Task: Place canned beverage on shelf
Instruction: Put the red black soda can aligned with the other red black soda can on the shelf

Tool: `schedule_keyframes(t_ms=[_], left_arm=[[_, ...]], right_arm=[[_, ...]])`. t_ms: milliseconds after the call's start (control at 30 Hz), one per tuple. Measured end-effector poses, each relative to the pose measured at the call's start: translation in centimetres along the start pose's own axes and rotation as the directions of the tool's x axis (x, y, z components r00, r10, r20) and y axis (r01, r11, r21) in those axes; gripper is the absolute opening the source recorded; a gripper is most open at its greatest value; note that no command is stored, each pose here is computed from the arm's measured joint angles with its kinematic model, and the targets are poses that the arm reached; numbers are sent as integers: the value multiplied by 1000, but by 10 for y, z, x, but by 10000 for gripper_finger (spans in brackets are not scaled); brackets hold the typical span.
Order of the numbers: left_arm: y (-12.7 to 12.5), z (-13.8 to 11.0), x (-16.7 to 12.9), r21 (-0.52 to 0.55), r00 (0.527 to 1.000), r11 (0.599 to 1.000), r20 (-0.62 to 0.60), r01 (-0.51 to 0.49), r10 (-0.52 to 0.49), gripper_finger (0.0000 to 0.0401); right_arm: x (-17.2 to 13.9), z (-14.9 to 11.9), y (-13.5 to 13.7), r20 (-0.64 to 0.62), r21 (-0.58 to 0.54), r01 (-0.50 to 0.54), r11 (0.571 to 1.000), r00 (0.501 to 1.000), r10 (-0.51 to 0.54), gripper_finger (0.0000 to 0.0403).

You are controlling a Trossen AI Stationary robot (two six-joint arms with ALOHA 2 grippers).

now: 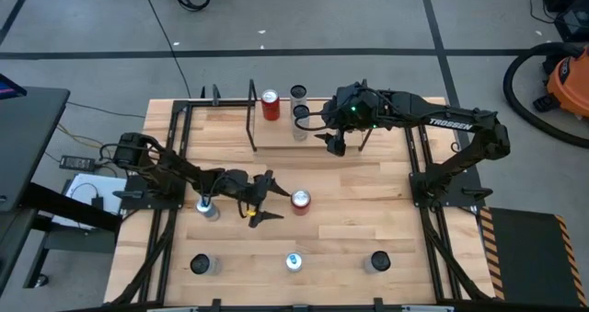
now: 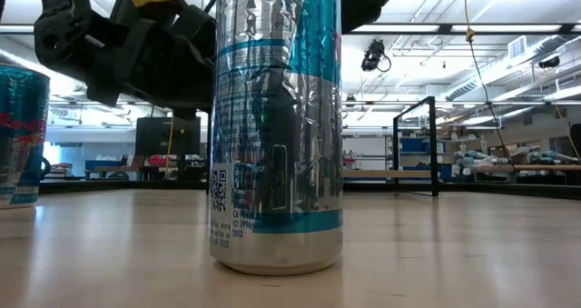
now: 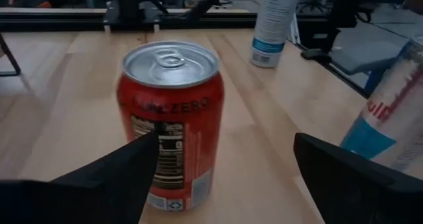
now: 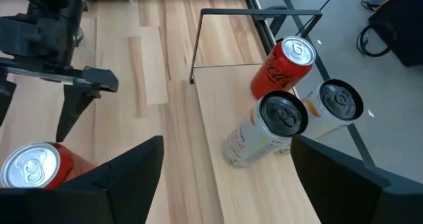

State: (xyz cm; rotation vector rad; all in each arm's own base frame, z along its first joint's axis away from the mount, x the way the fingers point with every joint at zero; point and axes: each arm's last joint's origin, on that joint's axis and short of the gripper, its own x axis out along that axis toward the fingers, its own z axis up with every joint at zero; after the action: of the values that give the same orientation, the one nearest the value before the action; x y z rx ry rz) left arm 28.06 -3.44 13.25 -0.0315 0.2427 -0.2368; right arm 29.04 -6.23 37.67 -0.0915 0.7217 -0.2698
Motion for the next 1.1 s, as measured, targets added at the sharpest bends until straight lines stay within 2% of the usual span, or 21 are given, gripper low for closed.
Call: schedule_keyframes(t_ms=[300, 533, 867, 1100], left_arm=[[13, -1, -2, -47, 995, 994, -11, -99, 98, 354], [11, 6, 11, -44, 997, 997, 4, -71, 71, 354], [16, -5, 44, -50, 997, 996, -46, -69, 67, 354], [22, 1, 57, -76, 997, 994, -25, -77, 75, 354]], right_arm=[[0, 0, 1, -3, 23, -30, 999, 1000, 30, 339], [0, 0, 3, 3, 16, -77, 997, 997, 77, 339], [0, 0, 3, 2, 31, -80, 996, 997, 80, 339], [0, -1, 3, -5, 38, -80, 996, 997, 81, 339]])
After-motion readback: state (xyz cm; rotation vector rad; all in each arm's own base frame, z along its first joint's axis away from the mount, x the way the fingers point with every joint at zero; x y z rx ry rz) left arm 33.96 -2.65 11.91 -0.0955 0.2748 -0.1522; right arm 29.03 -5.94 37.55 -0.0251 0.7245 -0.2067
